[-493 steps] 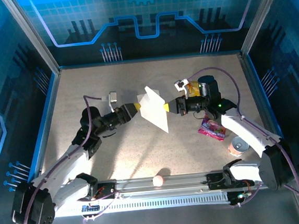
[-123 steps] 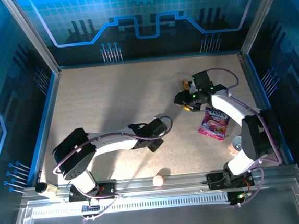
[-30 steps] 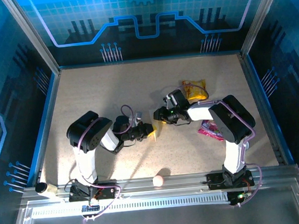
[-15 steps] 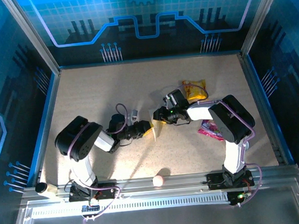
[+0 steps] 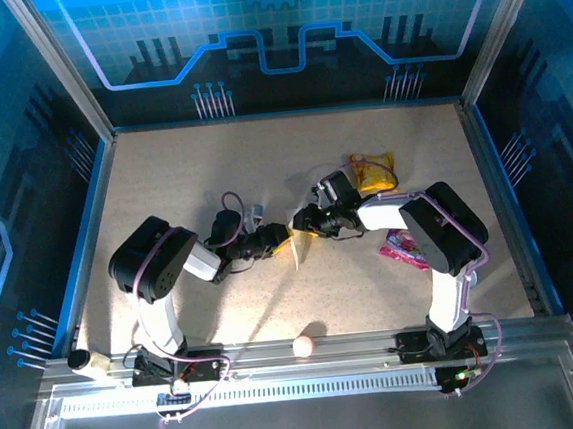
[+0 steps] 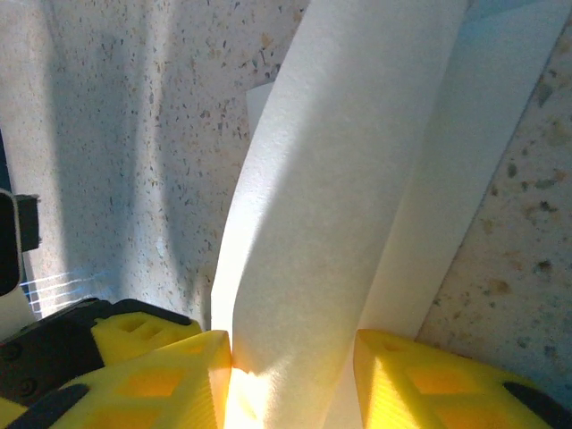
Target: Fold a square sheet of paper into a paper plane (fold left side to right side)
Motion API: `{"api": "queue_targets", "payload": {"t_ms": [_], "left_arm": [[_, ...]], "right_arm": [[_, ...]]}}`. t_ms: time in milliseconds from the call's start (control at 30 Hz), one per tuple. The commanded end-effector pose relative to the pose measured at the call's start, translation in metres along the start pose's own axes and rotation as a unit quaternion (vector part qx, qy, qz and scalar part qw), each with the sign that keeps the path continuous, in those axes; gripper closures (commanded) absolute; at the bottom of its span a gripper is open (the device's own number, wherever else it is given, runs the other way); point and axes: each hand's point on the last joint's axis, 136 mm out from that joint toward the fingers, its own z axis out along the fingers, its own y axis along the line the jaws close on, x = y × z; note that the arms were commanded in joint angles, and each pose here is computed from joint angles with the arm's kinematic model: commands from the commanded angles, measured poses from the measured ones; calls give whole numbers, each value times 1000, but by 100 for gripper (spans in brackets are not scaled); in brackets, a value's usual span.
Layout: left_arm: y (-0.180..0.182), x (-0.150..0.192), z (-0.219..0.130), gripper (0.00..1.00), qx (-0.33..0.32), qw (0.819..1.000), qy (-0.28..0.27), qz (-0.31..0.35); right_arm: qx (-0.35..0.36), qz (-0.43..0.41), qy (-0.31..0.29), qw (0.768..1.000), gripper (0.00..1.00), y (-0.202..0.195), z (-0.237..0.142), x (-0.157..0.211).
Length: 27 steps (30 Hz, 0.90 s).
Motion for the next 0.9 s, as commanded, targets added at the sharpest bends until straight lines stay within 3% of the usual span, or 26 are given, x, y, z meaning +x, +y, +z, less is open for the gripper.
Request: {"api": "queue_targets", "payload": {"t_ms": [0,333,700,867], "left_arm": [[4,5,7,61,-3,1000,19,1],[13,5,16,72,-31,999,31,14],[25,4,19,93,-59,998,30,17],[32,4,18,94,-76,997,26,19]], "right_arm": [[49,12,34,998,58,-25,9,22],[54,12,40,998,58,-27,10,24],[56,9,44,997,58,-28,10,25],[56,6,45,997,58,-27,9,25]]}}
